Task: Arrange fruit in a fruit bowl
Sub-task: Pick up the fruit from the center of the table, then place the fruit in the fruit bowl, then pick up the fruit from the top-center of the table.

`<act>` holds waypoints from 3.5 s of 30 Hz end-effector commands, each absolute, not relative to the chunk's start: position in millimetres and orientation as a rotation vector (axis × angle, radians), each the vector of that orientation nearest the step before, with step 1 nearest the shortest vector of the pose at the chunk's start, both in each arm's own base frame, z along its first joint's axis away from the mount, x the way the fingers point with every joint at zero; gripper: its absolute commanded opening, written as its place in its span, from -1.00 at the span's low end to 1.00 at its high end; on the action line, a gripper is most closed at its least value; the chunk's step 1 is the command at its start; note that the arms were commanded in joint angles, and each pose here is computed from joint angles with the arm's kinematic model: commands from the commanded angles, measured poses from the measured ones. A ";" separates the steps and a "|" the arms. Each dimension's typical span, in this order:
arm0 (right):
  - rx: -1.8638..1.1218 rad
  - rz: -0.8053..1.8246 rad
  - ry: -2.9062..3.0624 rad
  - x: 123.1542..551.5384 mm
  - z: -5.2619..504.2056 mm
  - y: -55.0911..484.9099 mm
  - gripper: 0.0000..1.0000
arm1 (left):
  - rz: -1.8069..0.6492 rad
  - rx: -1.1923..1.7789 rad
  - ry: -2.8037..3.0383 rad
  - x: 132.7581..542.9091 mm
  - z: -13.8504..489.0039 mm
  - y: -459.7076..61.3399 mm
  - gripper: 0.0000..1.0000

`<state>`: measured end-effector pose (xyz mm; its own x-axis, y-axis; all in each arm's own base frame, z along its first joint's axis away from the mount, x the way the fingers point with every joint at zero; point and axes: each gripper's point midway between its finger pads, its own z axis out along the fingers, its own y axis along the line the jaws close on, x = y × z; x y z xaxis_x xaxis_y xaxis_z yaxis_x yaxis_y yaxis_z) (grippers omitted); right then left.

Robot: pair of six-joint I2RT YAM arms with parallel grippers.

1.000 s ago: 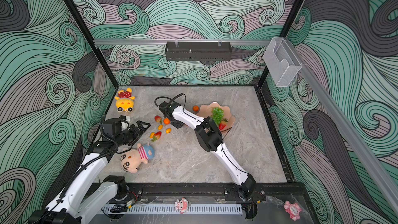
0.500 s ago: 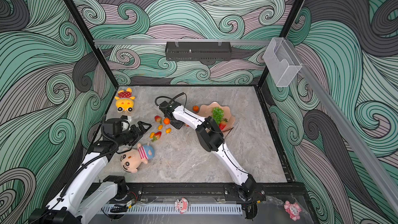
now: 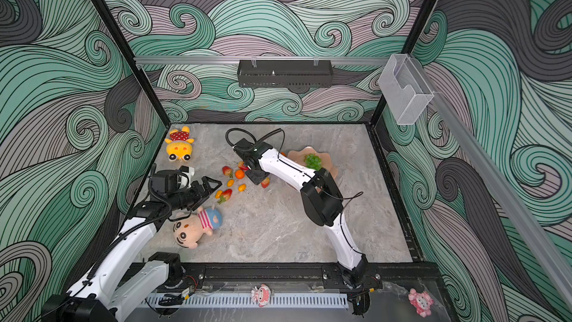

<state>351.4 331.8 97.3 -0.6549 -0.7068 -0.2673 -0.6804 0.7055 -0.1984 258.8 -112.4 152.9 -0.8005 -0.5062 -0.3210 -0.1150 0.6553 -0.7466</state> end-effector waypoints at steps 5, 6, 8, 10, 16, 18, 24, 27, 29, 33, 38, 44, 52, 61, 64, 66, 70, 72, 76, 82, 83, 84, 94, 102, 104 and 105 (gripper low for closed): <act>-0.962 0.041 2.588 337.3 123.6 322.3 -1.00 | -1.023 -0.368 2.376 255.6 157.5 -131.2 0.97; -0.948 0.054 2.589 334.7 126.1 318.8 -1.00 | -1.022 -0.352 2.379 255.8 158.1 -134.9 0.97; -0.919 0.076 2.591 331.1 131.4 311.4 -1.00 | -1.017 -0.320 2.384 256.9 159.1 -142.0 0.97; -0.883 0.095 2.597 328.1 135.8 301.5 -1.00 | -1.012 -0.284 2.393 257.9 159.8 -150.7 0.97; -0.745 0.139 2.615 323.7 149.1 263.1 -1.00 | -1.022 -0.185 2.413 264.0 161.3 -180.8 0.97; -0.700 0.132 2.624 323.4 151.5 247.2 -1.00 | -1.027 -0.151 2.418 266.6 162.3 -191.0 0.97; -0.548 0.093 2.653 325.8 154.5 196.3 -1.00 | -1.038 -0.051 2.432 273.6 166.7 -222.0 0.97; -0.481 0.055 2.672 327.8 151.8 172.5 -1.00 | -1.047 0.010 2.442 275.4 167.6 -240.5 0.97; -0.450 -0.007 2.682 329.1 149.6 156.7 -1.00 | -1.051 0.053 2.456 275.5 166.7 -252.9 0.97; -0.419 -0.191 2.688 331.7 145.4 128.1 -1.00 | -1.052 0.132 2.481 275.0 162.6 -276.8 0.97; -0.406 -0.237 2.727 332.5 133.4 117.9 -1.00 | -1.057 0.206 2.503 269.7 158.4 -300.4 0.97; -0.410 -0.191 2.780 335.4 115.9 124.8 -1.00 | -1.048 0.245 2.543 262.9 144.6 -314.8 0.97; -0.354 -0.229 2.836 344.8 93.5 115.1 -1.00 | -1.031 0.262 2.561 258.6 138.9 -317.2 0.97; -0.273 -0.369 2.867 354.0 82.6 92.2 -0.66 | -1.016 0.261 2.571 257.6 136.6 -315.5 0.97; -0.252 -0.384 2.854 355.5 87.2 88.6 -0.49 | -1.015 0.262 2.573 257.3 136.1 -315.6 0.97; -0.238 -0.390 2.836 357.5 92.1 86.9 -0.37 | -1.014 0.260 2.574 257.6 136.0 -315.5 0.97; -0.220 -0.385 2.812 357.8 101.2 85.8 -0.20 | -1.012 0.262 2.577 258.7 136.7 -316.7 0.97; -0.211 -0.373 2.796 357.6 105.7 85.9 -0.18 | -1.001 0.263 2.577 259.9 137.8 -316.2 0.97; -0.192 -0.221 2.750 358.0 116.1 100.5 -0.15 | -0.883 0.229 2.593 266.2 137.2 -303.0 0.97; -0.227 0.025 2.678 359.5 139.8 148.0 -0.16 | -0.700 0.128 2.594 279.7 141.4 -268.7 0.97; -0.268 0.032 2.668 359.6 141.5 157.7 -0.16 | -0.688 0.113 2.594 281.6 141.3 -263.5 0.97; -0.307 0.032 2.657 359.8 143.5 165.8 -0.16 | -0.676 0.099 2.601 282.7 138.8 -259.3 0.97; -0.667 0.101 2.590 360.6 140.4 274.5 -0.18 | -0.685 -0.072 2.550 286.5 151.7 -200.8 0.97; -0.846 0.174 2.567 371.8 125.2 341.5 -0.20 | -0.656 -0.246 2.480 286.4 153.5 -151.1 0.97; -0.875 0.181 2.570 377.8 119.5 352.2 -0.21 | -0.666 -0.295 2.463 285.5 152.7 -139.2 0.97; -0.888 0.186 2.566 380.7 118.4 357.4 -0.21 | -0.672 -0.312 2.459 285.6 153.1 -134.9 0.97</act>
